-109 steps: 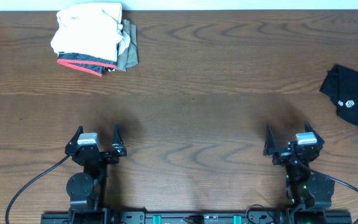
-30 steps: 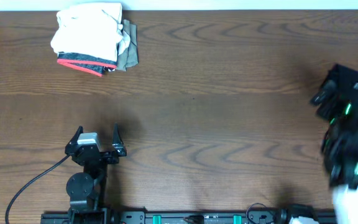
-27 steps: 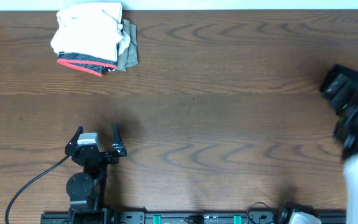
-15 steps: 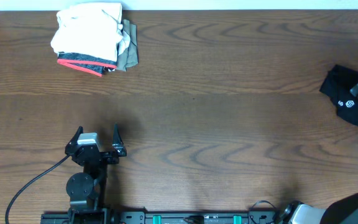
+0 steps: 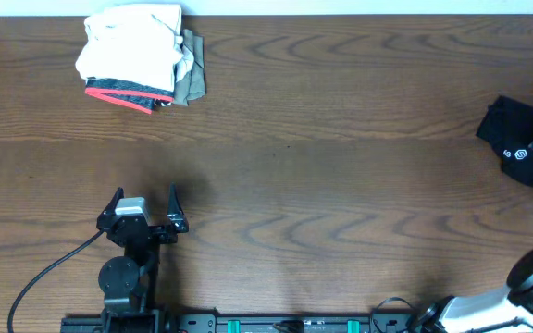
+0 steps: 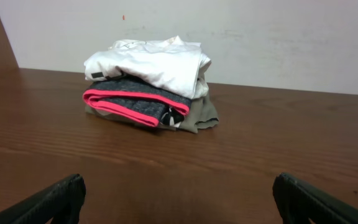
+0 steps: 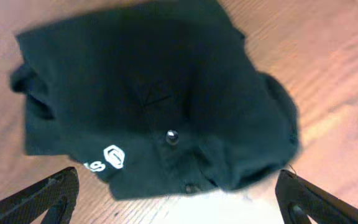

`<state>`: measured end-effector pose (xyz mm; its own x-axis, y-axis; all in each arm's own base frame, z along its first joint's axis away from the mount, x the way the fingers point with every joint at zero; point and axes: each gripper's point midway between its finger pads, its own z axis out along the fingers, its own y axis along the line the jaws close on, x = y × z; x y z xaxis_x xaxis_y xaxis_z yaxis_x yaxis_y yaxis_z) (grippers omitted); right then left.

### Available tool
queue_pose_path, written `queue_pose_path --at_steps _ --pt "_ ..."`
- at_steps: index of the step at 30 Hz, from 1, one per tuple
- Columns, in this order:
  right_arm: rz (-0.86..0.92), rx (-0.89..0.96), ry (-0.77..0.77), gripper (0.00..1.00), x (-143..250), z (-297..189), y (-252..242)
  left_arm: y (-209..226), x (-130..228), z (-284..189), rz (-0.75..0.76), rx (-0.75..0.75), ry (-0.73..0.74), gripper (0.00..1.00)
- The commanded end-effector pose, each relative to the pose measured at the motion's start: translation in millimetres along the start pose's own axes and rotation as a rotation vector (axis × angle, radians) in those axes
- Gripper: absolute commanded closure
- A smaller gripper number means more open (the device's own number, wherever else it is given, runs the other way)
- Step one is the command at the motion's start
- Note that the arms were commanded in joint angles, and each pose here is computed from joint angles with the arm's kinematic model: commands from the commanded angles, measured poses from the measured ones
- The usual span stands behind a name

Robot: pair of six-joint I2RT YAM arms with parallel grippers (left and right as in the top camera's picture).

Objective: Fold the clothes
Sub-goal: 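Reach the right gripper to the black shirt at the right edge, then grasp the black shirt with the right gripper and lift it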

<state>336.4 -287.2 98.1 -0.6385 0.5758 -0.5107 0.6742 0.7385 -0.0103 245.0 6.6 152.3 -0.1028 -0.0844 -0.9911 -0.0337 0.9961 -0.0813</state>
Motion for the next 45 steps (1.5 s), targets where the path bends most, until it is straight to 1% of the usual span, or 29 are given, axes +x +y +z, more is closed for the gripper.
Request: queue_pose_path --at_steps 1,5,7,9,12,13,14,17,19,20,21,22,23,24,25,27,30,33,39,42,45 --pt "-0.071 -0.011 0.003 0.03 -2 14 0 2 15 1 0.002 -0.005 0.048 0.02" --pt "-0.079 -0.011 0.01 0.06 0 32 1 2 15 1 0.002 -0.004 0.048 0.02" --pt "-0.099 -0.012 0.013 0.09 1 40 1 2 15 1 0.002 -0.004 0.048 0.02" --pt "-0.115 -0.015 0.022 0.13 4 47 2 2 15 1 0.002 -0.005 0.048 0.02" --pt "-0.122 -0.025 0.046 0.25 11 58 3 2 15 1 0.002 -0.005 0.048 0.02" --pt "-0.122 -0.025 0.054 0.27 13 61 3 2 15 1 0.002 -0.004 0.048 0.02" --pt "-0.122 -0.031 0.063 0.27 16 65 4 2 15 1 0.002 -0.005 0.048 0.02" --pt "-0.122 -0.037 0.098 0.17 26 76 5 2 15 1 0.002 -0.005 0.048 0.02" --pt "-0.125 -0.038 0.115 0.19 32 81 5 2 15 1 0.002 -0.005 0.048 0.02" --pt "-0.125 -0.038 0.121 0.22 33 82 5 2 15 1 0.002 -0.005 0.048 0.02" --pt "-0.125 -0.038 0.123 0.3 34 82 5 2 15 1 0.002 -0.004 0.048 0.02" --pt "-0.125 -0.038 0.12 0.41 33 82 5 2 15 1 0.002 -0.005 0.048 0.02" --pt "-0.125 -0.038 0.113 0.5 31 80 5 2 15 1 0.002 -0.005 0.048 0.02" --pt "-0.125 -0.038 0.107 0.57 28 78 5 2 15 1 0.002 -0.005 0.048 0.02" --pt "-0.124 -0.038 0.1 0.6 25 75 6 2 15 1 0.002 -0.005 0.048 0.02" --pt "-0.121 -0.037 0.081 0.68 16 66 5 2 15 1 0.002 -0.005 0.048 0.02" --pt "-0.089 -0.035 0.023 0.86 -4 43 5 2 15 1 0.002 -0.005 0.048 0.02" --pt "-0.009 -0.042 -0.056 0.96 -25 14 6 2 15 1 0.002 -0.004 0.048 0.02" --pt "0.099 -0.138 -0.219 0.99 -60 -56 19 2 15 1 0.002 -0.005 0.048 0.02" --pt "0.149 -0.261 -0.294 0.99 -74 -95 37 2 15 1 0.002 -0.004 0.048 0.02" --pt "0.157 -0.441 -0.383 0.99 -88 -144 66 2 15 1 0.002 -0.005 0.048 0.02"
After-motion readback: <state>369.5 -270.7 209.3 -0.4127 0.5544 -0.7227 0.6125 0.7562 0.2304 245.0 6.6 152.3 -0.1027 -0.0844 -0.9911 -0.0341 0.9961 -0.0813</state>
